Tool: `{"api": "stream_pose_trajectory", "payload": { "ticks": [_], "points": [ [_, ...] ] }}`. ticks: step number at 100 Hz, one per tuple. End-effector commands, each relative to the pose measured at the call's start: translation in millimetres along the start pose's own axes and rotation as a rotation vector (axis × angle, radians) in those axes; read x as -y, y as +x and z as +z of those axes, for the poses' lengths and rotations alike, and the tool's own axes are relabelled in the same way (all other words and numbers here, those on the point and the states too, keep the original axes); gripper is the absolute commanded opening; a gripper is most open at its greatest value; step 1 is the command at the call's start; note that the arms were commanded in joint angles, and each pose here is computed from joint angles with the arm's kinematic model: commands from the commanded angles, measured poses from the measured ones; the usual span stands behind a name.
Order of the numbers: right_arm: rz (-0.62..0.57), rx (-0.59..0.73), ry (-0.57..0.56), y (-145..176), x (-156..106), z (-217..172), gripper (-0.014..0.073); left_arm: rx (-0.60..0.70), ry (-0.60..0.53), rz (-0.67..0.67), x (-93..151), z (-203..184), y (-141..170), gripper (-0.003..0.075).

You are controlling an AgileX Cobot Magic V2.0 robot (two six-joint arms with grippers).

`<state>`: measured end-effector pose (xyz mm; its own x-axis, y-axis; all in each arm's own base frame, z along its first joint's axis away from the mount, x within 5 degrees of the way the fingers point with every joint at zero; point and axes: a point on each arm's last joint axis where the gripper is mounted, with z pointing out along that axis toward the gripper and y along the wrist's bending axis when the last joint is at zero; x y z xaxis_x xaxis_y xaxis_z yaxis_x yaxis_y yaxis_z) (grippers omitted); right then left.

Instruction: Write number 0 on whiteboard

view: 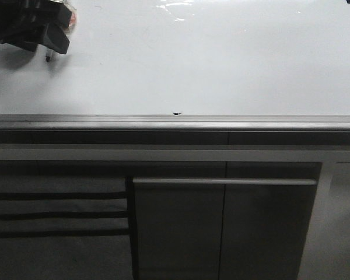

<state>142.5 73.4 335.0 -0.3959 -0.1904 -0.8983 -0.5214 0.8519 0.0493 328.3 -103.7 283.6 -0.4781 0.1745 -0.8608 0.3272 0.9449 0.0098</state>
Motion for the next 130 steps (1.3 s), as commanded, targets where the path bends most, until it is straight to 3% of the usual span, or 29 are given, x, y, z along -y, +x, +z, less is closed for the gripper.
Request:
{"api": "stream_pose_trajectory", "payload": {
  "ticks": [1,35,61,79,104,130],
  "points": [
    [-0.009,0.096,0.017,-16.6,0.7,-5.6,0.0299,0.156,-0.021,-0.006,-3.1,-12.2,-28.8,0.0325],
    [-0.01,0.098,0.019,-16.8,0.9,-5.6,0.0299,0.144,-0.022,0.014,-3.4,-2.3,-31.6,0.0236],
    [-0.01,0.098,0.019,-16.8,0.9,-5.6,0.0299,0.119,-0.014,0.035,-0.8,-2.6,-29.7,0.0064],
    [-0.022,0.11,0.023,-17.1,0.5,-9.7,0.0299,0.024,0.009,0.15,8.6,-18.5,-26.7,-0.002],
    [-0.107,0.004,0.02,-5.0,-2.2,-21.9,0.0299,-0.222,0.167,0.486,47.9,-70.5,-12.3,-0.002],
    [-0.147,-0.148,-0.037,-0.3,-4.2,-12.8,0.0299,-0.469,0.394,0.672,103.7,-109.4,17.1,-0.002]
  ]
}}
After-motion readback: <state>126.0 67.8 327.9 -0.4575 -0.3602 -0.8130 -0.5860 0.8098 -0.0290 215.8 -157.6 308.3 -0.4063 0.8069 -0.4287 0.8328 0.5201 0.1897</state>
